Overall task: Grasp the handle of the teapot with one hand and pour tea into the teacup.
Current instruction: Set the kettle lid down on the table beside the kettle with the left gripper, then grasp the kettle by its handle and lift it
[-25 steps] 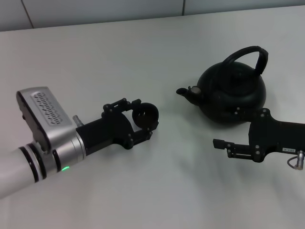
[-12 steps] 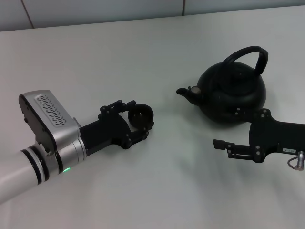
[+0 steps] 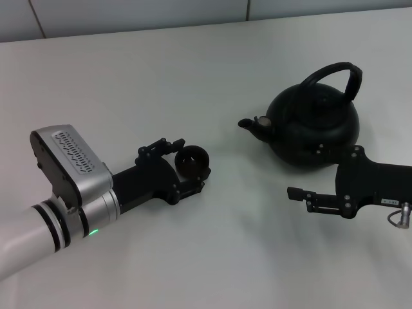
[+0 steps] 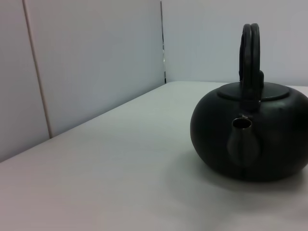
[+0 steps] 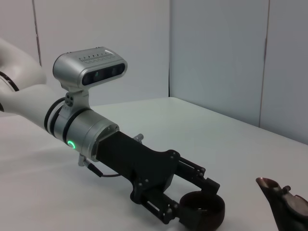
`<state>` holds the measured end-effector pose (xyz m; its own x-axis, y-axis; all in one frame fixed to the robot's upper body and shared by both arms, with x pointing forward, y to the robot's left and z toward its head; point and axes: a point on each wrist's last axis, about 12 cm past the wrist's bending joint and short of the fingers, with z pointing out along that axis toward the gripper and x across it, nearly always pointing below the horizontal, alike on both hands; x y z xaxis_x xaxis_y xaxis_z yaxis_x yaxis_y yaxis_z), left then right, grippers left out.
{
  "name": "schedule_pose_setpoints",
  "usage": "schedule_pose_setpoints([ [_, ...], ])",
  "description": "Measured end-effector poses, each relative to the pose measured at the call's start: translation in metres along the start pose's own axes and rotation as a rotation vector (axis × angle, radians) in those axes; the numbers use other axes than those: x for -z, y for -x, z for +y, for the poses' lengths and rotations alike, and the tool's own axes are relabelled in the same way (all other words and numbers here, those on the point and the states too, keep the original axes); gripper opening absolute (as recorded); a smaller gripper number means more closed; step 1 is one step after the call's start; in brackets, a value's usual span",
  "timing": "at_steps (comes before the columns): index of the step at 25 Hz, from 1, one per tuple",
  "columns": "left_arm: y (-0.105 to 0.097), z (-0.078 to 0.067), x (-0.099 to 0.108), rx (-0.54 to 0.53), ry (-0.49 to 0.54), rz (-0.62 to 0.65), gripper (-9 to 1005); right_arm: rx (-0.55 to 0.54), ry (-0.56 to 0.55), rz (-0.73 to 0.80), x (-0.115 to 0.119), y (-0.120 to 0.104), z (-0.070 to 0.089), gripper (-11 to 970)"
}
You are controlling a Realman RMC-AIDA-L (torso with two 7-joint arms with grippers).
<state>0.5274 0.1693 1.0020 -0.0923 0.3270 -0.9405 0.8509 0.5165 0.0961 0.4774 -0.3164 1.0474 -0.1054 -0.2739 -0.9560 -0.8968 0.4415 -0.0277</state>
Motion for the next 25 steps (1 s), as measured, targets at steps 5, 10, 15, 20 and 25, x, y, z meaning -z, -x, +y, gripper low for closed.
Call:
schedule_pose_setpoints([
  [5, 0.0, 0.0, 0.0, 0.0, 0.002, 0.001, 748, -0.002, 0.0, 0.0, 0.0, 0.0, 0.0, 688],
  [10, 0.002, 0.0, 0.002, 0.008, 0.003, -0.03, 786, -0.001, 0.001, -0.001, -0.001, 0.0, 0.0, 688],
  [15, 0.001, 0.001, 0.029, 0.028, 0.0, -0.16, 805, -0.001, -0.002, 0.001, -0.001, 0.0, 0.0, 689],
  [20, -0.009, 0.014, 0.086, 0.063, 0.06, -0.28, 805, -0.004, -0.015, -0.001, 0.001, 0.0, -0.002, 689],
  [25, -0.013, 0.018, 0.141, 0.123, 0.036, -0.328, 805, -0.006, -0.028, -0.009, 0.001, 0.001, -0.003, 689],
])
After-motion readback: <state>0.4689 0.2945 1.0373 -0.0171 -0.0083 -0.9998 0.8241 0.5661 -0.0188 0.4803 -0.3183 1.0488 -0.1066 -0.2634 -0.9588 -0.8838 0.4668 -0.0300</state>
